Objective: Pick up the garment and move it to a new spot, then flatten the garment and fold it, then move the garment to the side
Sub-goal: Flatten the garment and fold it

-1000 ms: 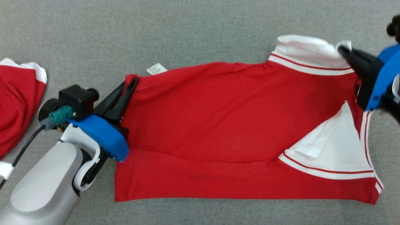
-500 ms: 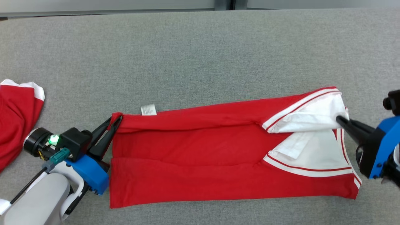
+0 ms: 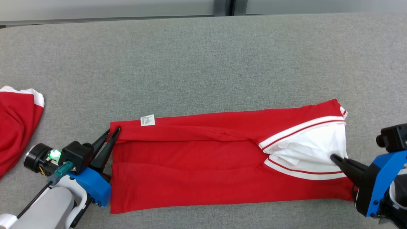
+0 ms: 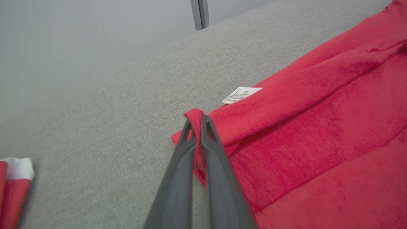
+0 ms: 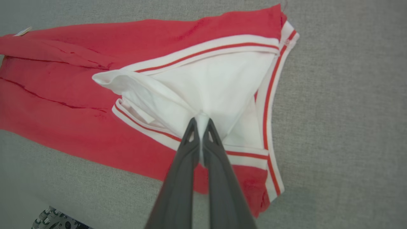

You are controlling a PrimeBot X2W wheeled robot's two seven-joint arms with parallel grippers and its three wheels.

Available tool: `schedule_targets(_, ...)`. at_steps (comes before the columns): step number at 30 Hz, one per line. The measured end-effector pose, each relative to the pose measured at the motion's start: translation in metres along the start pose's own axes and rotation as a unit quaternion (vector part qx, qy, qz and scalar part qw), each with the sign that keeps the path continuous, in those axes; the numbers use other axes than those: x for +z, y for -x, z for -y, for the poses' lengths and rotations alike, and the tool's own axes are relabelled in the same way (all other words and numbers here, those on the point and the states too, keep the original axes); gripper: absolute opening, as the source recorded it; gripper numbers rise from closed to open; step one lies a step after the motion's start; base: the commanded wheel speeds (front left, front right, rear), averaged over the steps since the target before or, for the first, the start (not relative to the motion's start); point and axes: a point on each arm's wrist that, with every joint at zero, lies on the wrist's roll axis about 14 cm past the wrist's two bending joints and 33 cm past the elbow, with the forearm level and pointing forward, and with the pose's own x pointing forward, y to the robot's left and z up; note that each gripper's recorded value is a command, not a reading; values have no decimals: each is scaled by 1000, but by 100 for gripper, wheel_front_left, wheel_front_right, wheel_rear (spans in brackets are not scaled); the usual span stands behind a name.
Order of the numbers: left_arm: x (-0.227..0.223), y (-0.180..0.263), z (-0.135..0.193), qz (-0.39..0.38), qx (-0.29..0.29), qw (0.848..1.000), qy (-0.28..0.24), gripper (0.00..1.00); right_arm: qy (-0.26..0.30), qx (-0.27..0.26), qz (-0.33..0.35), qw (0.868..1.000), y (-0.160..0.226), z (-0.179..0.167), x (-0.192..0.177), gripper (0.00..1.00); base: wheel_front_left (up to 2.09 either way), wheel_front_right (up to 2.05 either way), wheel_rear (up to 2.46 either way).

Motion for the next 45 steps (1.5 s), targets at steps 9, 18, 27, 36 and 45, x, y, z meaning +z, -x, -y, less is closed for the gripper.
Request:
schedule_targets(9,3,12,3,18,44,997,60,100,-30,-8,-54,998,11,-4,-34,100,0,0,0)
schedule_targets(18,41,37,-8,116,138,966,187,100,-10,-39,83,996,30,0,8,100,0,0,0)
schedule_targets(27,61,64,-20,176,195,939,221,100,-13,-92,193,977,40,21,34,100,0,0,0)
schedule_targets(36,60,71,-21,177,208,943,190,100,-43,-111,188,975,14,34,22,100,0,0,0)
schedule_targets(45,41,69,-20,151,208,947,191,100,-74,-123,116,983,-31,44,-4,100,0,0,0)
